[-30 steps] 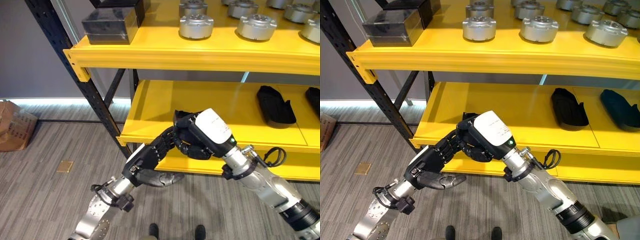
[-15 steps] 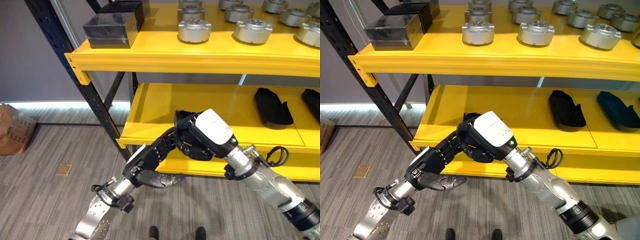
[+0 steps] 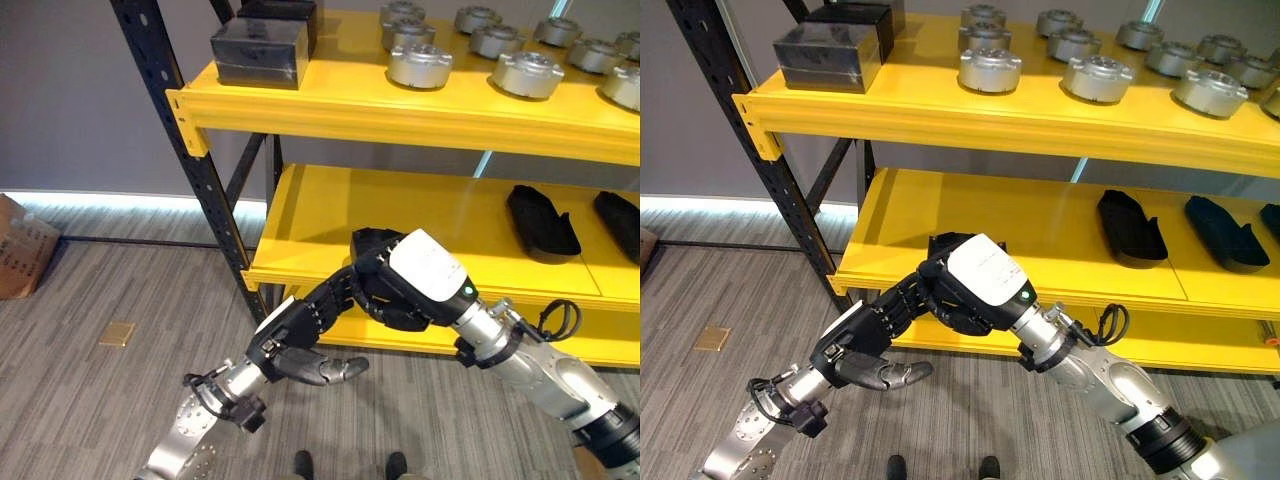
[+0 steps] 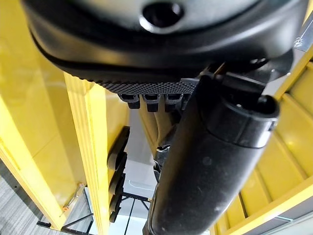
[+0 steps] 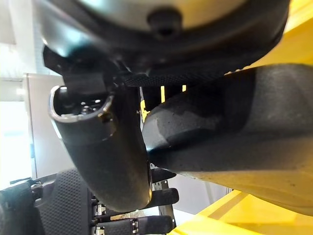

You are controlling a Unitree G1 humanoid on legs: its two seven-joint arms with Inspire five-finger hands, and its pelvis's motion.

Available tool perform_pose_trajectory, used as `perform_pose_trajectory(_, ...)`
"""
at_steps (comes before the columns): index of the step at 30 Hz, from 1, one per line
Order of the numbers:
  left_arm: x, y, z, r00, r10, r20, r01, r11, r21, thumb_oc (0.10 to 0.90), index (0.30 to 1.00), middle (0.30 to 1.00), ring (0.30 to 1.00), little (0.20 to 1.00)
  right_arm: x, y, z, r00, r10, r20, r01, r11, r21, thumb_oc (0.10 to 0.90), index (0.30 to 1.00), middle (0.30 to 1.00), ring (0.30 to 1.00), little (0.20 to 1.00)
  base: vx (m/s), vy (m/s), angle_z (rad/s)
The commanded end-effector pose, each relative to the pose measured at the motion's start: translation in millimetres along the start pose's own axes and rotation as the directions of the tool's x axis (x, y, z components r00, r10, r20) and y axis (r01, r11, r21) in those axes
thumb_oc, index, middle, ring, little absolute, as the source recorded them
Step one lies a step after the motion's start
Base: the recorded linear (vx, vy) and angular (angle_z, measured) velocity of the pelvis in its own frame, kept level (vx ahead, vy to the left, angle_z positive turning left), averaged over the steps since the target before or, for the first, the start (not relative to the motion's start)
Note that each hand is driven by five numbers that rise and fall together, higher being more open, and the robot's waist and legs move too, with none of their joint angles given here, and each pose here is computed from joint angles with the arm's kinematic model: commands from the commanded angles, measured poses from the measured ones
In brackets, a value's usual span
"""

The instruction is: Move parts from the plastic box to the shelf.

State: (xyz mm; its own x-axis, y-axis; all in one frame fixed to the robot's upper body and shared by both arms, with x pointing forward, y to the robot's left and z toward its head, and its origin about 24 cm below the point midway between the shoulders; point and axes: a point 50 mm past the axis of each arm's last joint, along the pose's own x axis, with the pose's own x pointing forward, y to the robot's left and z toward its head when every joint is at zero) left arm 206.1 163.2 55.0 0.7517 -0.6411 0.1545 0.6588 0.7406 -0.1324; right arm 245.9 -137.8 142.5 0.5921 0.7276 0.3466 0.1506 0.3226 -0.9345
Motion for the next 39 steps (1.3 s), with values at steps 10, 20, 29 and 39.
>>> perform_pose_trajectory(10, 29, -12, 48, 0.947, -0.073, 0.314, 0.062, 0.997, 0.046, 0.9, 1.0, 1.0, 1.0, 1.0, 41, -51, 14, 0.961, -0.198, 0.191, 0.216, 0.973, -0.077, 0.4, 0.3, 0.3, 0.3, 0.3, 0.24, -0.282, 0.09)
perform_pose_trajectory(20, 27, -7, 44, 0.948, -0.02, 0.317, 0.014, 1.0, 0.021, 0.9, 1.0, 1.0, 1.0, 1.0, 45, -51, 12, 0.958, -0.17, 0.231, 0.197, 0.976, -0.095, 0.4, 0.3, 0.3, 0.3, 0.3, 0.22, -0.318, 0.14)
perform_pose_trajectory(29, 25, -9, 39, 0.96, -0.015, 0.279, 0.008, 1.0, 0.027, 0.9, 1.0, 1.0, 1.0, 1.0, 39, -38, 15, 0.957, -0.18, 0.227, 0.199, 0.978, -0.063, 0.4, 0.3, 0.3, 0.3, 0.3, 0.17, -0.012, -0.02)
perform_pose_trajectory(39, 23, -7, 38, 0.952, -0.081, 0.294, 0.074, 0.997, 0.036, 0.9, 1.0, 1.0, 1.0, 1.0, 24, -40, 8, 0.974, -0.163, 0.155, 0.175, 0.983, -0.064, 0.4, 0.3, 0.3, 0.3, 0.3, 0.2, 0.23, -0.41)
